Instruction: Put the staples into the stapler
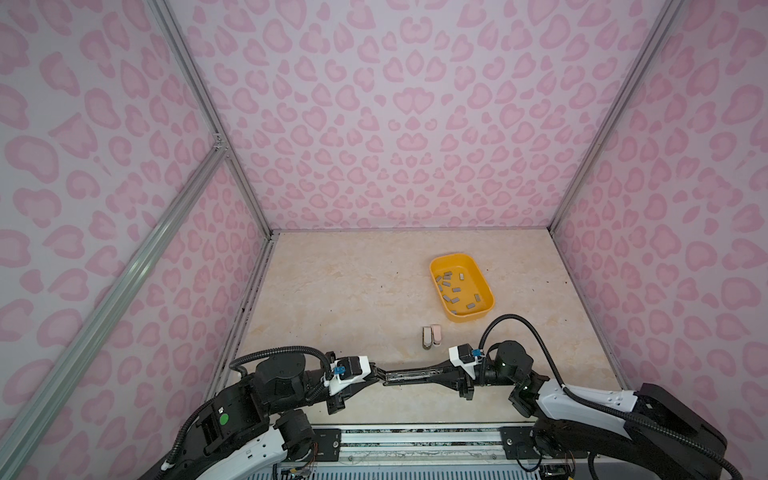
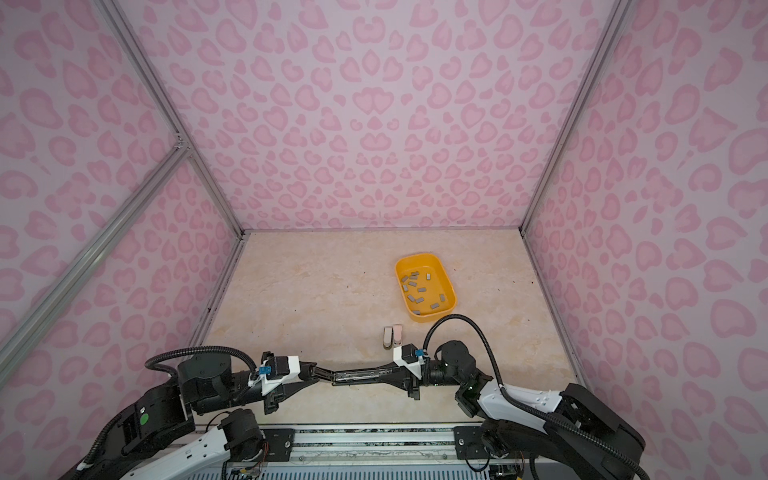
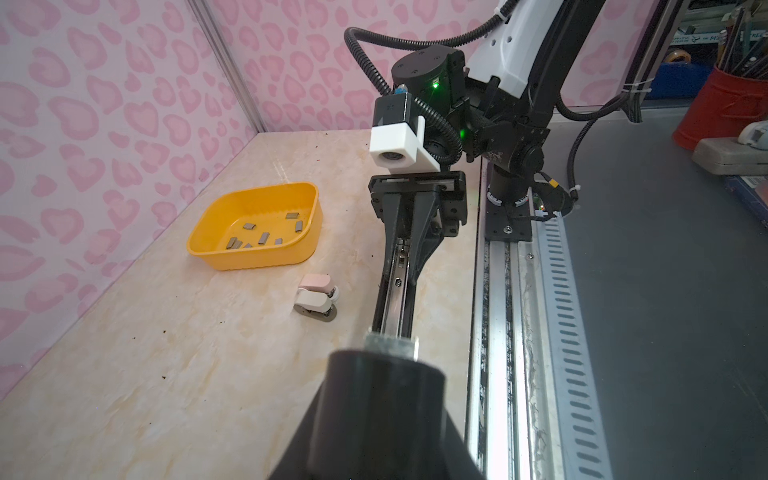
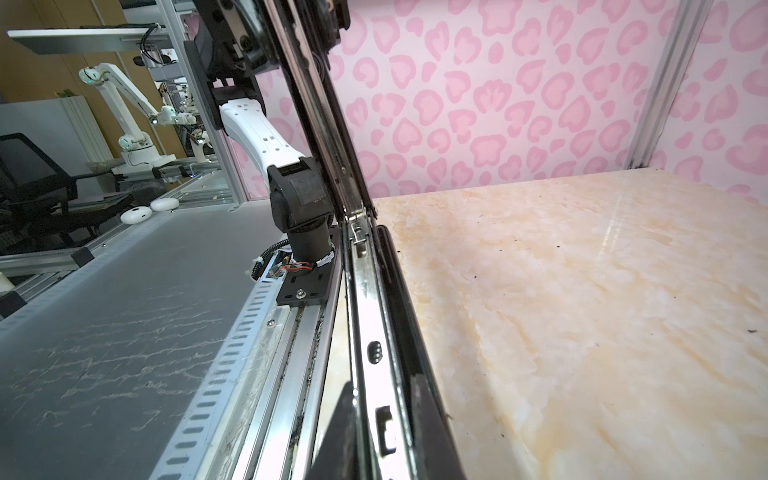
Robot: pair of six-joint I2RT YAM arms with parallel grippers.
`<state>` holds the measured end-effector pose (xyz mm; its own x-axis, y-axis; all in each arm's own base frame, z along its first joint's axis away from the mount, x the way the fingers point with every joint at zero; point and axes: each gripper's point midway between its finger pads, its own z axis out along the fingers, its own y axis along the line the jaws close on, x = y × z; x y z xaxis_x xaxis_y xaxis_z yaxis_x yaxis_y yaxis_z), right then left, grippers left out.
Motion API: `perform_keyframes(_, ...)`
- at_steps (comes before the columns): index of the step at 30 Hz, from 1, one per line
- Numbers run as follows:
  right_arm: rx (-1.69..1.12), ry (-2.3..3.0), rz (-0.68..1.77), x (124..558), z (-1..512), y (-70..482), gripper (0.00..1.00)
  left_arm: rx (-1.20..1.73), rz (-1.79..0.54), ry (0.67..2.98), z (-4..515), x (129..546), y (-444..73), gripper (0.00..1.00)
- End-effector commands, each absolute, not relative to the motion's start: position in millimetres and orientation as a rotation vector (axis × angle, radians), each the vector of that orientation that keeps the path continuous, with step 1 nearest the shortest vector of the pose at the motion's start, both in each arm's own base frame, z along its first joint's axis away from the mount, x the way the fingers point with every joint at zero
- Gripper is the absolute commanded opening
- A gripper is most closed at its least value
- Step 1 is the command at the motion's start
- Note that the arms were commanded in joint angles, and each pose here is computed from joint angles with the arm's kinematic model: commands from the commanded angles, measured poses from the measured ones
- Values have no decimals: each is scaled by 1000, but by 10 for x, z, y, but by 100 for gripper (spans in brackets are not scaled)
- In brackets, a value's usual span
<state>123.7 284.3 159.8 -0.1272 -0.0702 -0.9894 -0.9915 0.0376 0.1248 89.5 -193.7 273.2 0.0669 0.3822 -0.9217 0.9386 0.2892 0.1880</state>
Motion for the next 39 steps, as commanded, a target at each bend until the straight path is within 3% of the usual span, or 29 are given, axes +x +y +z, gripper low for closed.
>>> perform_keyframes(1, -1074, 1438, 1276, 1335, 1635, 2817, 0, 1155, -576, 1457, 2963, 1097, -1892, 4)
perform_keyframes(3, -1070, 1439, 1279, 1344, 1642, 2817, 0, 1139, -545, 1474, 2959, 1151, -1872, 5)
perform_keyframes(5, -1062, 1437, 1279, 1352, 1660, 2816, 0, 1122, -508, 1498, 2930, 1217, -1853, 25)
perform_keyframes(6, -1055, 1435, 1274, 1359, 1673, 2811, 0, 1103, -484, 1510, 2923, 1263, -1834, 43)
perform_keyframes(7, -1045, 1434, 1268, 1367, 1684, 2803, 0, 1079, -465, 1519, 2929, 1307, -1816, 53)
perform_keyframes(10, -996, 1456, 1222, 1452, 1698, 2769, 0, 1055, -430, 1526, 2936, 1365, -1786, 66)
perform_keyframes(21, -711, 1663, 850, 1995, 1617, 2511, 0, 844, -279, 1590, 3068, 1715, -1620, 74)
perform_keyframes(24, -703, 1675, 781, 1990, 1617, 2532, 0, 672, -343, 1643, 3319, 1800, -1573, 81)
perform_keyframes(26, -685, 1681, 748, 1997, 1631, 2550, 0, 529, -387, 1697, 3501, 1876, -1524, 77)
perform_keyframes(31, -604, 1737, 634, 2090, 1564, 2636, 0, 329, -610, 1727, 3762, 1902, -1643, 79)
perform_keyframes(35, -593, 1779, 585, 2111, 1401, 2782, 0, 219, -720, 1743, 3697, 1966, -1754, 83)
perform_keyframes(39, -534, 1850, 561, 2179, 1186, 2839, 0, 230, -805, 1781, 3301, 2065, -2078, 83)
